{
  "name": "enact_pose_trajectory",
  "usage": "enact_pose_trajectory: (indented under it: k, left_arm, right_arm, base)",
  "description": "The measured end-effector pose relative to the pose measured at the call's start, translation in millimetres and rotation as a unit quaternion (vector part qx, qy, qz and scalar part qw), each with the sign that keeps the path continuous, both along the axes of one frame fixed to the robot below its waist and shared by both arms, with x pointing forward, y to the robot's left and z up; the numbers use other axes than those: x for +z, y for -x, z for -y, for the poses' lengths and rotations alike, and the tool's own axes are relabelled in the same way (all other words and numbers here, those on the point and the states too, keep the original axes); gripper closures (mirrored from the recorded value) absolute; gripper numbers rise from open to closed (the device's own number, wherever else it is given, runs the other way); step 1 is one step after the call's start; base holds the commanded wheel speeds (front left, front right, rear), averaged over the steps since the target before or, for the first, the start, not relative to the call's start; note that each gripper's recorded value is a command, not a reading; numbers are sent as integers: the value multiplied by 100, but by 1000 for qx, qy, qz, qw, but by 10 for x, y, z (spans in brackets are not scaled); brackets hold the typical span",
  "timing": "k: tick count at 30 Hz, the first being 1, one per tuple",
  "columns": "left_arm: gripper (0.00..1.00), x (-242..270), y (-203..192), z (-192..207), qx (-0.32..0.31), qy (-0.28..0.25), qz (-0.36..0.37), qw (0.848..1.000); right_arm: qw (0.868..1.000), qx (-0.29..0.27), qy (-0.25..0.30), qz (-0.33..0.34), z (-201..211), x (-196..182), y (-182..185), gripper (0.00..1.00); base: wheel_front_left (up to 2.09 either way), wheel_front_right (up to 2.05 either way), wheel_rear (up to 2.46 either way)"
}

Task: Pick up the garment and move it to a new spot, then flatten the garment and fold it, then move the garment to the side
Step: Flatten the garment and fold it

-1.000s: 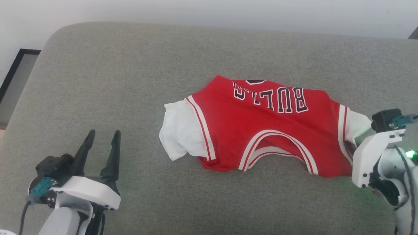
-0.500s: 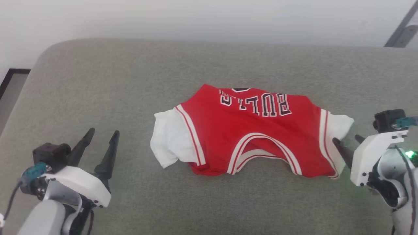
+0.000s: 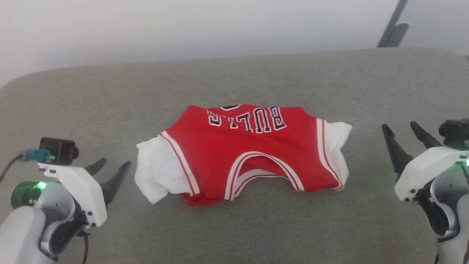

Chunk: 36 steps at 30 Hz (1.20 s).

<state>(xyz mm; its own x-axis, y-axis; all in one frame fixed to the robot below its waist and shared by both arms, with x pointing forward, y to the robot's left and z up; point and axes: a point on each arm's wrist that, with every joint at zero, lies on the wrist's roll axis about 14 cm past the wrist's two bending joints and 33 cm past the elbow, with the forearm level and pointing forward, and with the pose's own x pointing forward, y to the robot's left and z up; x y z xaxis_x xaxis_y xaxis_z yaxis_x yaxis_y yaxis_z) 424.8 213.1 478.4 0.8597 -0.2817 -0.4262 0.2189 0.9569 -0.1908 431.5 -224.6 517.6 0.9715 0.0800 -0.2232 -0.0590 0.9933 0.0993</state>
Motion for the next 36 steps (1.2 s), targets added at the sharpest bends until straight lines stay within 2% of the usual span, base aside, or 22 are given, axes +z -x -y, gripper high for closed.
enact_pose_trajectory:
  k: [7,16,25,26,27,36]
  left_arm:
    - [0,-316,-73,68,-20,-18,-123,992]
    - [0,-850,-84,200,-42,-39,-256,965]
    - [0,-1073,-134,263,-44,-38,-305,951]
    - [45,-1092,-136,267,-44,-37,-310,949]
    - [100,-1104,-129,287,-50,-36,-316,947]
    - [100,-1119,-155,273,-61,-42,-319,945]
  right_arm:
    - [999,-43,-6,9,219,-26,114,0]
    - [997,-80,-8,-8,428,-188,159,0]
    - [995,-96,-10,-24,482,-326,148,0]
    - [995,-97,-10,-26,481,-344,144,0]
    - [995,-97,-10,-30,480,-364,141,0]
    - [995,-64,-14,-69,318,-496,-9,0]
  base:
    - [0,0,0]
    - [0,0,0]
    - [0,0,0]
    - [0,0,0]
    - [0,0,0]
    - [0,0,0]
